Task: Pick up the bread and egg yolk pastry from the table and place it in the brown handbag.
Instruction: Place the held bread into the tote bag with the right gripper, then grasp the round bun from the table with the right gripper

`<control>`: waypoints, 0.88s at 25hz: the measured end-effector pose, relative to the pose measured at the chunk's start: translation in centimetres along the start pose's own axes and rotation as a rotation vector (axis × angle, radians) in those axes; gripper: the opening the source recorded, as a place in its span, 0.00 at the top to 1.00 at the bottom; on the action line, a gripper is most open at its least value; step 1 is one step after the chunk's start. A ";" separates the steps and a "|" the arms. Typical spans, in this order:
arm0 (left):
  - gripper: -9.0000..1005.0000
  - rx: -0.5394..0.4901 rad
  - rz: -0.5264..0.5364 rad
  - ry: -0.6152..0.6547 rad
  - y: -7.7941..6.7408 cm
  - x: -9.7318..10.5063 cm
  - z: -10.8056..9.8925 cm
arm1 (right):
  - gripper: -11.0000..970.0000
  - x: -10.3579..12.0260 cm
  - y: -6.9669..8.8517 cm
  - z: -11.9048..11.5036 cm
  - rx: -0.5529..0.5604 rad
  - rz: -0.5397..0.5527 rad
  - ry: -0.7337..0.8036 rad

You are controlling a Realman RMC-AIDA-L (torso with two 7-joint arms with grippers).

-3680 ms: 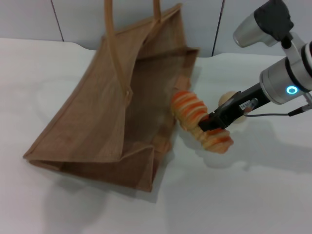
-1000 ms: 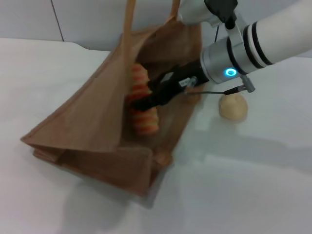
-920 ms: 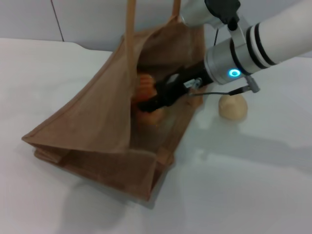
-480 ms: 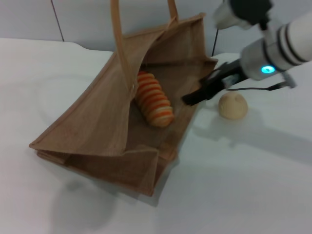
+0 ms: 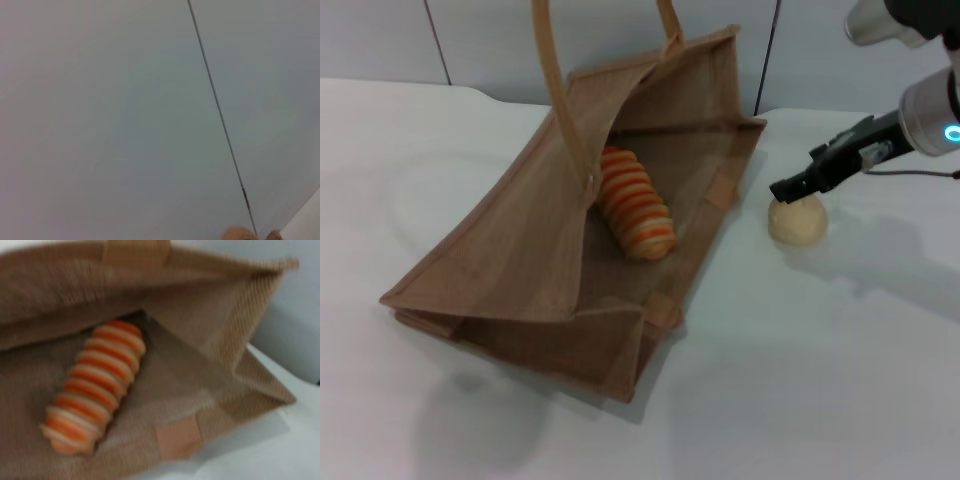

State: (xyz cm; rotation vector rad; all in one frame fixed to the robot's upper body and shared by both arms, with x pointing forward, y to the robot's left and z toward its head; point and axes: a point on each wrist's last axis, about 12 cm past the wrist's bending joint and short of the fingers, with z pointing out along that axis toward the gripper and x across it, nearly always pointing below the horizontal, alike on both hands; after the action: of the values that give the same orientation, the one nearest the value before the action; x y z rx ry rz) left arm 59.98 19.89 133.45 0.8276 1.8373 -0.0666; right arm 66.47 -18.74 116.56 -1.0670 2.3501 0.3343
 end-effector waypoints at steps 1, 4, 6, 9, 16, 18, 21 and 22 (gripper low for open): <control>0.88 0.000 0.000 0.000 0.0 0.0 0.0 | 0.15 0.2 0.0 0.1 -0.001 0.002 0.009; 0.88 0.000 0.000 -0.001 0.0 -0.1 0.0 | 0.15 0.5 -0.1 0.6 0.002 0.012 0.024; 0.88 0.001 0.001 -0.002 0.0 -0.1 0.0 | 0.15 0.6 -0.2 0.8 0.015 0.013 0.024; 0.88 0.004 0.001 0.001 -0.1 -0.1 0.0 | 0.15 0.7 -0.4 1.5 0.042 0.011 0.033; 0.88 0.020 0.009 -0.001 -0.7 -0.5 0.2 | 0.15 1.0 -0.4 2.9 0.065 0.007 0.058; 0.88 0.019 0.011 -0.004 -0.7 -0.6 0.1 | 0.15 1.1 -0.4 3.1 0.067 0.004 0.059; 0.88 0.019 0.012 -0.005 -0.7 -0.6 0.1 | 0.15 1.2 -0.4 3.2 0.066 0.007 0.058; 0.88 0.019 0.012 -0.004 -0.7 -0.6 0.1 | 0.15 1.2 -0.4 3.2 0.065 0.010 0.057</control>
State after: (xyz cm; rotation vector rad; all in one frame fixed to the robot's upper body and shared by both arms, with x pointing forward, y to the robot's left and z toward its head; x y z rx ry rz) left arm 59.80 19.03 133.74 0.8509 1.8300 -0.0783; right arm 67.25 -18.38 113.19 -1.0478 2.4003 0.2319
